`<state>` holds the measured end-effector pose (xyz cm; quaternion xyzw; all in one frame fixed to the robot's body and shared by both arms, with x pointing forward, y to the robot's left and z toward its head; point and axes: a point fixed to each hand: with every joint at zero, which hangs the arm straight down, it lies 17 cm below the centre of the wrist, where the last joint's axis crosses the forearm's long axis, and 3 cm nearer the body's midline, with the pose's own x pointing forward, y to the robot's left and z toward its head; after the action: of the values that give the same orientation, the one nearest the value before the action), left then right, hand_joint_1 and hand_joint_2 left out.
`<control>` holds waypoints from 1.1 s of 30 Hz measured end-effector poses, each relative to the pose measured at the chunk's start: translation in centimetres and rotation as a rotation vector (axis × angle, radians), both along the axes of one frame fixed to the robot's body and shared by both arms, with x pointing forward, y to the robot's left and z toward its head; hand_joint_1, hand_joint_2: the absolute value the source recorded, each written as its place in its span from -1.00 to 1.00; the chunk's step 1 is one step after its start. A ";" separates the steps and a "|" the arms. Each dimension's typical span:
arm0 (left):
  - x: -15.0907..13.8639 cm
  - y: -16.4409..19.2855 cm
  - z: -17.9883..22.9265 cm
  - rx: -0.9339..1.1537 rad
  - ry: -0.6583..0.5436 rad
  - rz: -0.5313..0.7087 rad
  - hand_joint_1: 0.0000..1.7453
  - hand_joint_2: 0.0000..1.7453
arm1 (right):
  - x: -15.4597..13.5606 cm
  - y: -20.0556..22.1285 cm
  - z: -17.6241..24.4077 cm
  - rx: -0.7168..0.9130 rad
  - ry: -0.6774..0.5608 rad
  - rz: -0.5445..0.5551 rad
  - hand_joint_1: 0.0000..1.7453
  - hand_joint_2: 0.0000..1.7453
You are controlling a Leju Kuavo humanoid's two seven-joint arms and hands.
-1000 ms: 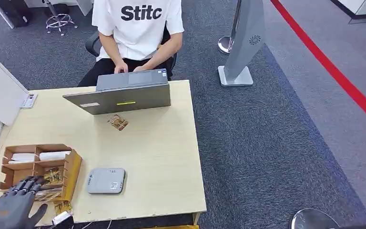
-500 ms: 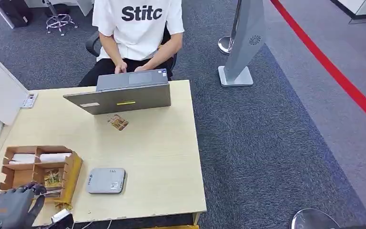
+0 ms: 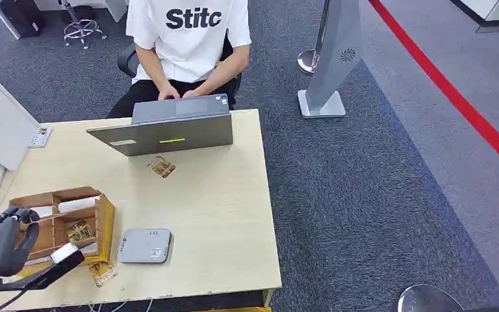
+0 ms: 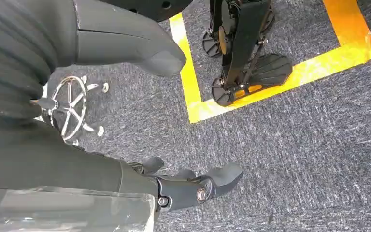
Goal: Pass the card to the sensor for recognition and then transmit it.
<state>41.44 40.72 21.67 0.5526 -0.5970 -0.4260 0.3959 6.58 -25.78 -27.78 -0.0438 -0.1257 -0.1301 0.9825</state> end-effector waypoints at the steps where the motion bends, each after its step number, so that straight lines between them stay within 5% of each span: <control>1: 0.7 0.3 1.4 -0.011 -0.022 0.005 1.00 1.00 | 0.0 0.0 0.0 -0.002 -0.001 0.009 -1.00 1.00; 8: 4.2 1.8 8.8 -0.042 -0.124 0.050 1.00 1.00 | 0.3 0.1 0.0 -0.006 0.000 0.032 -1.00 1.00; 16: 9.6 5.4 13.2 0.032 -0.106 0.231 1.00 1.00 | 1.3 0.4 0.1 -0.003 -0.010 0.080 -1.00 1.00; 33: 12.9 6.3 12.8 0.073 -0.051 0.298 1.00 1.00 | 1.2 0.7 0.1 0.006 0.000 0.089 -1.00 1.00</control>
<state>54.38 47.07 34.45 0.6599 -0.5021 -0.3699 0.4191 7.79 -25.06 -27.70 -0.0353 -0.1270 -0.0864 0.9875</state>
